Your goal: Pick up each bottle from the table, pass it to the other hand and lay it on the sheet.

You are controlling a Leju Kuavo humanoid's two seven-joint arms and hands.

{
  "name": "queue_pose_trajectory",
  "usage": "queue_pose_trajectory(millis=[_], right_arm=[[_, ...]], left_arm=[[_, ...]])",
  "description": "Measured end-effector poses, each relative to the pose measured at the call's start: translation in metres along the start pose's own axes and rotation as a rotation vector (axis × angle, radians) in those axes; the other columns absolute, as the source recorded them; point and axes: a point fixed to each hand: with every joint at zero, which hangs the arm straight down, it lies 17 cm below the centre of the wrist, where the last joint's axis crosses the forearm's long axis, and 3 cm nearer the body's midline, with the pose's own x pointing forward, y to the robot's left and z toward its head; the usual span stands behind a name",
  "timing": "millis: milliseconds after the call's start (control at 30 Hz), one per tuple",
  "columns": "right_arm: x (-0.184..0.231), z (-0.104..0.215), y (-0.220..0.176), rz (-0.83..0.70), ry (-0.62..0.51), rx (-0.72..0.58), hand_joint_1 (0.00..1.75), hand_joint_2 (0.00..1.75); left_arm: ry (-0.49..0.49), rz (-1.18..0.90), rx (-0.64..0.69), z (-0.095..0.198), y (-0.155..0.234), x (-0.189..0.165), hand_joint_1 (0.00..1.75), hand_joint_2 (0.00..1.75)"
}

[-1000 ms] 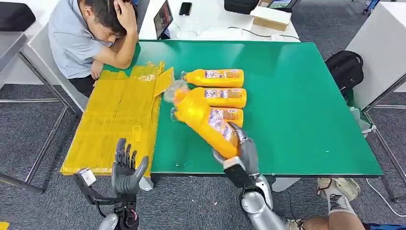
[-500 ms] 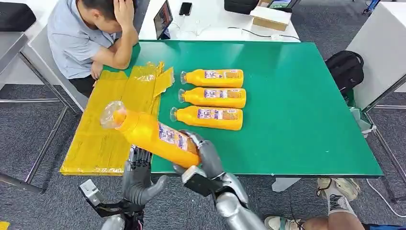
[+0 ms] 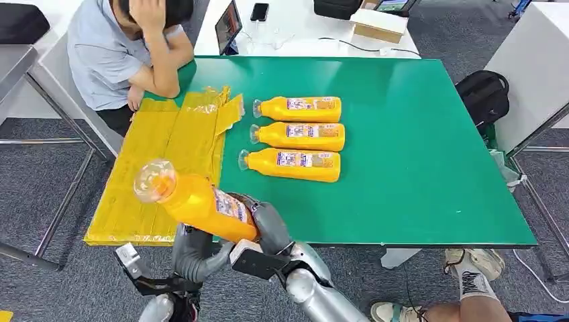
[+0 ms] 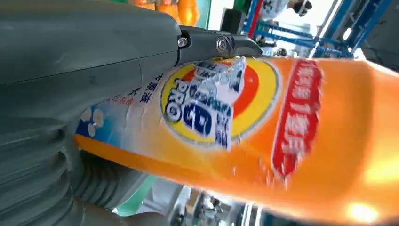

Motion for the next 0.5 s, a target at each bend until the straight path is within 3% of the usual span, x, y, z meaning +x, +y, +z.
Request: queue_pose_trajectory(millis=[300,367,467,500], right_arm=[[0.011,-0.001,0.019,0.007,-0.024,0.039,1.73,1.75],[0.011,0.000,0.025,0.008,-0.018,0.054,1.73,1.75],[0.004,-0.003,0.032,0.078,0.001,0.100,1.73,1.75],[0.002,-0.004,0.035,0.099,0.000,0.116,1.73,1.75]], left_arm=[[0.085,0.037,0.041,0.001,0.016,-0.018,0.00,1.75],[0.088,-0.006,0.048,0.002,0.019,-0.020,0.73,1.75],[0.110,-0.024,0.048,0.005,0.023,-0.023,0.73,1.75],[0.117,-0.025,0.053,0.007,0.027,-0.024,1.45,1.75]])
